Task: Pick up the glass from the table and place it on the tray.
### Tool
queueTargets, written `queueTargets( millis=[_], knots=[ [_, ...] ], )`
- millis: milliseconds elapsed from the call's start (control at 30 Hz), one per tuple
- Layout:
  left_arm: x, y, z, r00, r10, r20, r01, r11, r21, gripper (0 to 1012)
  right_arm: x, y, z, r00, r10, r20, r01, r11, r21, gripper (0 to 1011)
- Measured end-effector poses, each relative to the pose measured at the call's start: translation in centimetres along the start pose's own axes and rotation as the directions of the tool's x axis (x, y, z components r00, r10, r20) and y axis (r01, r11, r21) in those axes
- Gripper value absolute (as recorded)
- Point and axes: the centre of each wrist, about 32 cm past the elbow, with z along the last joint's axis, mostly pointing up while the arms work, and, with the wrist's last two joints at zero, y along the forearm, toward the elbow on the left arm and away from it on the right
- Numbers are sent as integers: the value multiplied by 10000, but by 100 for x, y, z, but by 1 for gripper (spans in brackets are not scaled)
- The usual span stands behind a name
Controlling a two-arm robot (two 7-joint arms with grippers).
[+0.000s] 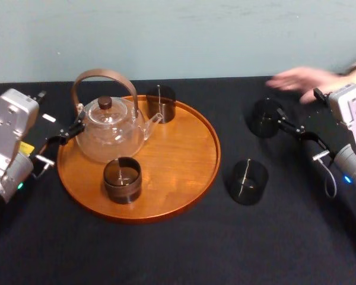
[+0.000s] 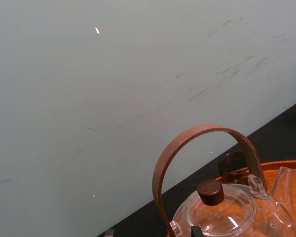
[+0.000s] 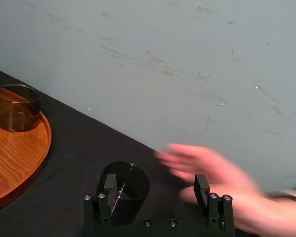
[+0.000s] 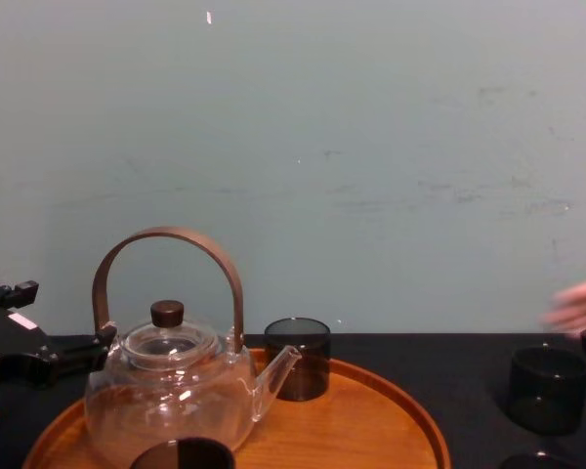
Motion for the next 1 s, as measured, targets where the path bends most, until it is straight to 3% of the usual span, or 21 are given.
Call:
queueTargets(
  millis=[1000],
  knots=[
    [0, 0, 0, 10000, -1, 0, 1, 10000, 1, 1009, 0, 0, 0, 10000, 0, 0, 0, 10000, 0, 1002]
  ],
)
